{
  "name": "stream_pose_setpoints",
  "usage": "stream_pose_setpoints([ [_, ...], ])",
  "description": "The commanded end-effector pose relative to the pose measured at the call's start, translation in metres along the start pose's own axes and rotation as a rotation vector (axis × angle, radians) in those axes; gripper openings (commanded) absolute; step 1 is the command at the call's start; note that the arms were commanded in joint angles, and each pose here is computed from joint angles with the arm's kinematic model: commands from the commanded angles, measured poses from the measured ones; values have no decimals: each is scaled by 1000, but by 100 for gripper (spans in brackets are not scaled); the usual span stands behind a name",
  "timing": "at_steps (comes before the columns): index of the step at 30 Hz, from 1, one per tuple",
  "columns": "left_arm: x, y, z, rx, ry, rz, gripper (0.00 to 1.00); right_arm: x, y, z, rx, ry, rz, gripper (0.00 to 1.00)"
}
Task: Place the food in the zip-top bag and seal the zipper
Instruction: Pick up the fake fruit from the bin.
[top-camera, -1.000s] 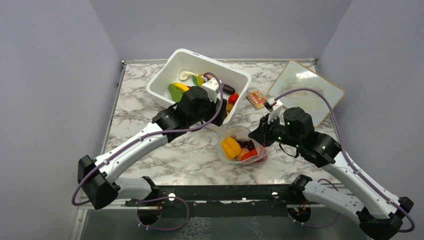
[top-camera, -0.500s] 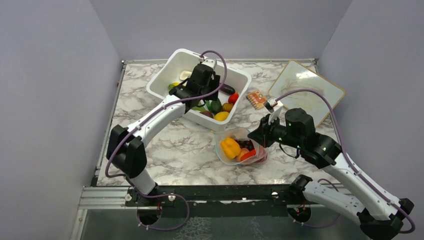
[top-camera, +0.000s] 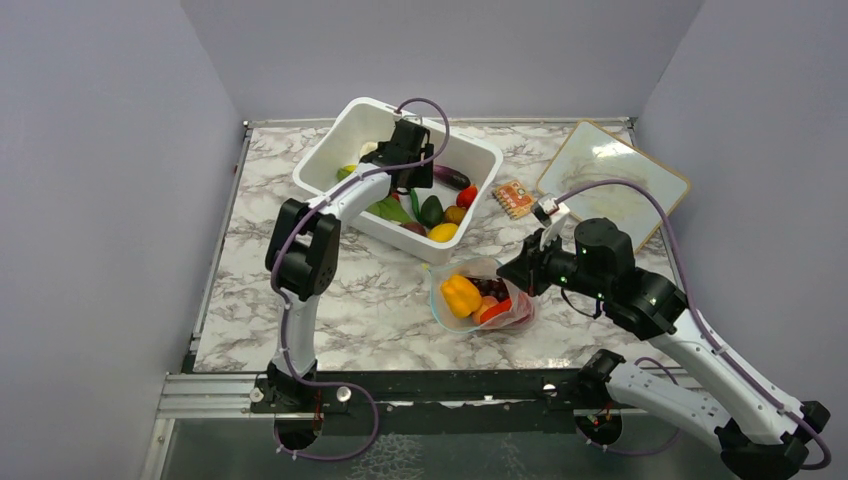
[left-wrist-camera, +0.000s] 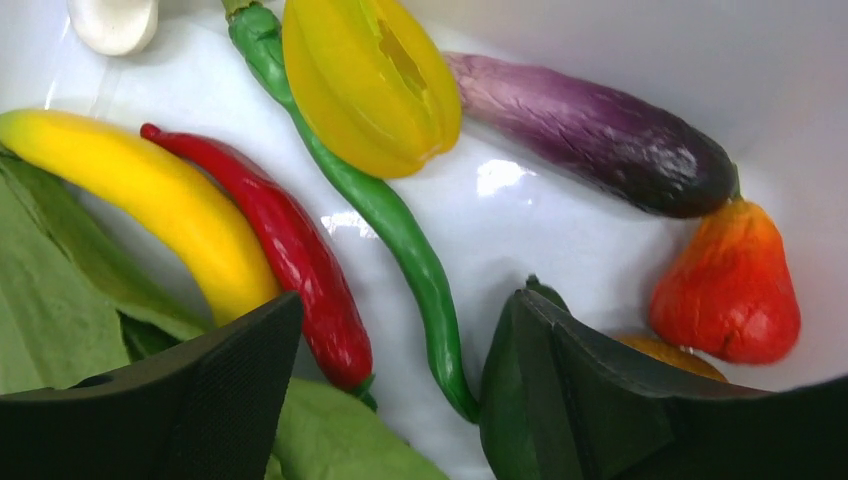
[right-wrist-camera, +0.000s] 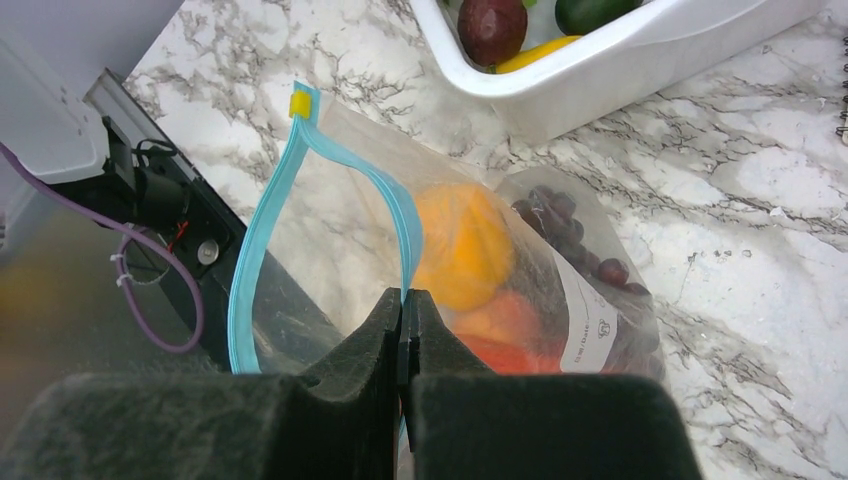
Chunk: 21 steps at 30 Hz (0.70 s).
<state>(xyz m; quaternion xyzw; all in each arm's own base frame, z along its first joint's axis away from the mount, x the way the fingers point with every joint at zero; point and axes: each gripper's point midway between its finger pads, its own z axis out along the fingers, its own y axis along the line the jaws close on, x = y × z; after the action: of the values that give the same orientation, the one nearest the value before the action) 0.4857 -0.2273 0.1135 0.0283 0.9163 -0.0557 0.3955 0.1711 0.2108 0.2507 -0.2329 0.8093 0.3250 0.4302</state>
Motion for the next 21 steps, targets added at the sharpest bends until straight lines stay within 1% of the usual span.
stream_pose_setpoints([
  [1, -37, -3, 18, 30, -80, -37, 81, -14, 12, -9, -47, -44, -8, 1],
  [5, -50, 7, 34, -11, -107, -45, 82, -14, 15, -9, -63, -38, -3, 1],
  [8, -62, 13, 45, -12, -122, -68, 82, -15, 15, -8, -64, -37, -4, 1],
  [16, -66, 15, 67, 3, -107, -82, 81, -23, 15, -13, -51, -56, -15, 1],
  [18, -63, 16, 74, 9, -99, -87, 73, -24, 15, -14, -49, -63, -14, 1],
  [19, -61, 15, 78, 16, -92, -87, 71, -24, 15, -14, -50, -63, -14, 1],
  [21, -56, 12, 85, 31, -79, -86, 71, -23, 15, -13, -50, -60, -10, 1],
])
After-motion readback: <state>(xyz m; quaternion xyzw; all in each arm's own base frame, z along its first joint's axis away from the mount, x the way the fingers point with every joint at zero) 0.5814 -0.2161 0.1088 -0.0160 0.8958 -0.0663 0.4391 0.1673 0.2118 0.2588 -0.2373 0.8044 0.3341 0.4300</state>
